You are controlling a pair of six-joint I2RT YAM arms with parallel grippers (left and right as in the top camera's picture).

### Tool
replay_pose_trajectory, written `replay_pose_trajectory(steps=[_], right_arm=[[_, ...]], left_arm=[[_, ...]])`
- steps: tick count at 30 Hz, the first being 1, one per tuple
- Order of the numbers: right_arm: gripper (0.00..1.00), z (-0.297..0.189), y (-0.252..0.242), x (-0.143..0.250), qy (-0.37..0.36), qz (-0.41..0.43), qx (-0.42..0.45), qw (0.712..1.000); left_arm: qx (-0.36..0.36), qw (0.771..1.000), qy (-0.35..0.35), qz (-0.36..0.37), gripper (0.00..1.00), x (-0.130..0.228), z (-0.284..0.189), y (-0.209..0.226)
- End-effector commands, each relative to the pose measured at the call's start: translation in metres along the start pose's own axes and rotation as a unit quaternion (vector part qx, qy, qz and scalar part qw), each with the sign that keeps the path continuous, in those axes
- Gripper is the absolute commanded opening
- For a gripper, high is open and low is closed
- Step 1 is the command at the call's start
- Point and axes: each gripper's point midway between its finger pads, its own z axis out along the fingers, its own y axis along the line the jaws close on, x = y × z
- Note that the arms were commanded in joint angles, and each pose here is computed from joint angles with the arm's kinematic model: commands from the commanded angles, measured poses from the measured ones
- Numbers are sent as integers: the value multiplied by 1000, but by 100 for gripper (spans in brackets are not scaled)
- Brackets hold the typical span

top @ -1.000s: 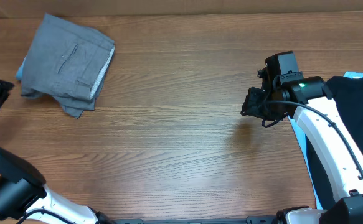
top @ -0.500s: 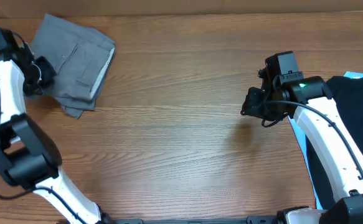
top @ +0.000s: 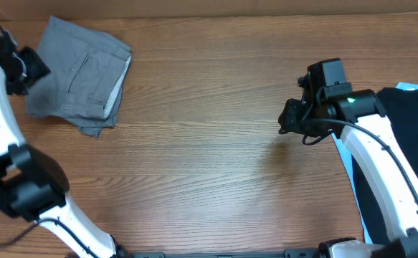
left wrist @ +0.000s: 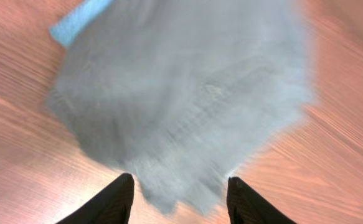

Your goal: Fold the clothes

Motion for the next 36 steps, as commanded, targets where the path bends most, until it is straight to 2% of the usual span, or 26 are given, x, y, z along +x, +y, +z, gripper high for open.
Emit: replay_pose_trajectory(steps=[1,4,7,9,10,11,12,17,32,33,36], right_arm=[[40,-63,22,-20,-100,-36,-40,993],[42,-104,29,-15,-156,-49,-61,985],[48,-149,34,-4,-218,-74,-82,970],[55,-175,36,5,-255,-81,-96,959],[61,-188,37,11,-272,-85,-102,953],[83,-199,37,16,-289,-88,-108,947],[100,-208,37,20,-302,-91,-113,942],[100,-239,36,40,-347,-100,-130,923],[100,-239,35,43,-346,-100,-129,924],[100,-237,32,45,-341,-101,-123,927],[100,-243,6,25,-394,-86,-41,914]], left_arm=[[55,988,-96,106,55,2,-115,-60],[69,981,-107,147,66,40,-166,-87],[69,974,-116,182,70,79,-205,-106],[68,968,-118,208,76,104,-224,-115],[70,966,-116,222,82,117,-231,-120],[73,963,-112,235,98,129,-237,-123],[78,959,-106,250,100,143,-243,-128],[119,939,-99,308,100,181,-261,-152],[119,937,-96,314,100,182,-259,-154],[119,937,-95,314,100,182,-259,-154],[119,937,-95,314,100,182,-259,-154]])
